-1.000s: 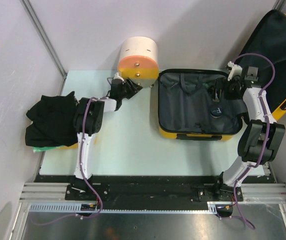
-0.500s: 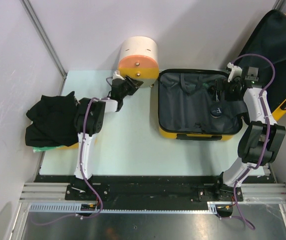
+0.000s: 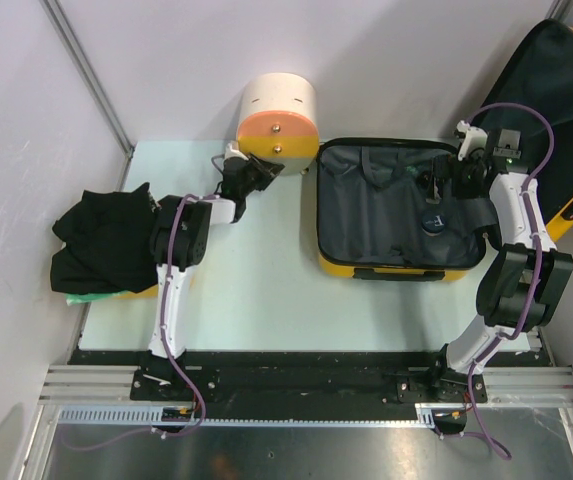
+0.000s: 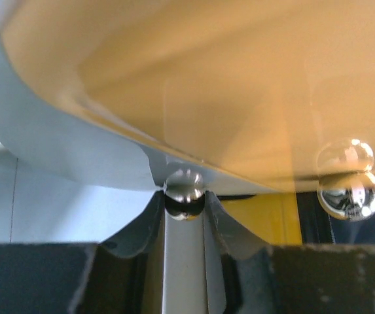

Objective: Open, take out, and arrange the luggage

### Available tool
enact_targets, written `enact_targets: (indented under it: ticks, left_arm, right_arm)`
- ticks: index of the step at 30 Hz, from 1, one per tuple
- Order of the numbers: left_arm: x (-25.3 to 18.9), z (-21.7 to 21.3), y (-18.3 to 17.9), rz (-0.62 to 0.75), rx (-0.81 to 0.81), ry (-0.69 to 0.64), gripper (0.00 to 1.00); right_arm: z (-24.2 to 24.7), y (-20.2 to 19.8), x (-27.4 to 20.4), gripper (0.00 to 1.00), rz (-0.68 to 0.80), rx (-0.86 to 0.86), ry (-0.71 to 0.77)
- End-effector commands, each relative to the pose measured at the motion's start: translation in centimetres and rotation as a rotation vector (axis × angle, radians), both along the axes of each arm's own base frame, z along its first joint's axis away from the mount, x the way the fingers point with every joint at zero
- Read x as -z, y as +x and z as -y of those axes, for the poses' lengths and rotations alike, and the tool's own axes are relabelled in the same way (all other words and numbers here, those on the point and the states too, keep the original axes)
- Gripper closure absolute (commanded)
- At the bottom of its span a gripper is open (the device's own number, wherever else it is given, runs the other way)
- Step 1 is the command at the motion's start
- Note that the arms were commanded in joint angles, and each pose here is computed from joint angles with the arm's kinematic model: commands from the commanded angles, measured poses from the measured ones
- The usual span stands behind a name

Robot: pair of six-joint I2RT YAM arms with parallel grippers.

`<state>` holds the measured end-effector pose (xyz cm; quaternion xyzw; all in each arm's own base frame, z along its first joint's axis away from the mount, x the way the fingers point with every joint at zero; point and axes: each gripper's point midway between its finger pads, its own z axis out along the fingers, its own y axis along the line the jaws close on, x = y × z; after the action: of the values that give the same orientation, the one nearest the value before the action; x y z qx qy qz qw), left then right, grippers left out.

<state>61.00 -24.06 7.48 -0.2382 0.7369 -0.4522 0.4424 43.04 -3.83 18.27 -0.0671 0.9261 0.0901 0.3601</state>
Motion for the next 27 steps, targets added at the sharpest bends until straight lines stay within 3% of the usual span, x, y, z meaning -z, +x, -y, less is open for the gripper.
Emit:
enact_targets:
  ticks: [1, 5, 7, 19, 21, 24, 25, 27]
  left_arm:
    - [-3.7, 0.0, 0.7, 0.079, -0.015, -0.055, 0.81]
    - [-4.5, 0.8, -0.4, 0.097, 0.035, -0.083, 0.97]
    - [-5.1, 1.3, -1.6, 0.099, 0.067, -0.098, 1.0]
    - [-4.0, 1.4, -10.5, -0.025, 0.088, -0.151, 0.96]
    - [-3.5, 1.4, -11.1, -0.038, 0.077, -0.148, 0.87]
    - [-3.7, 1.7, -10.8, -0.03, 0.086, -0.148, 0.65]
    - [-3.9, 1.9, -10.8, -0.021, 0.099, -0.143, 0.36]
    - [-4.3, 2.1, -11.1, -0.01, 0.138, -0.138, 0.15]
  right_arm:
    - [0.0, 0.7, -2.7, 0.0, 0.069, -0.013, -0.03]
    - [-0.1, 0.6, -2.5, 0.0, 0.063, -0.021, -0.028]
    - [-0.1, 0.6, -2.4, 0.01, 0.064, -0.024, -0.026]
    - [-0.2, 0.0, -1.2, 0.0, 0.047, -0.067, -0.009]
    - [0.0, -0.1, -0.9, 0.0, 0.042, -0.069, -0.004]
    - [0.0, -0.4, -0.5, 0.0, 0.033, -0.079, 0.001]
    - [0.0, -0.6, -0.3, 0.0, 0.025, -0.08, -0.001]
    - [0.2, -0.7, -0.3, 0.0, 0.023, -0.085, -0.009]
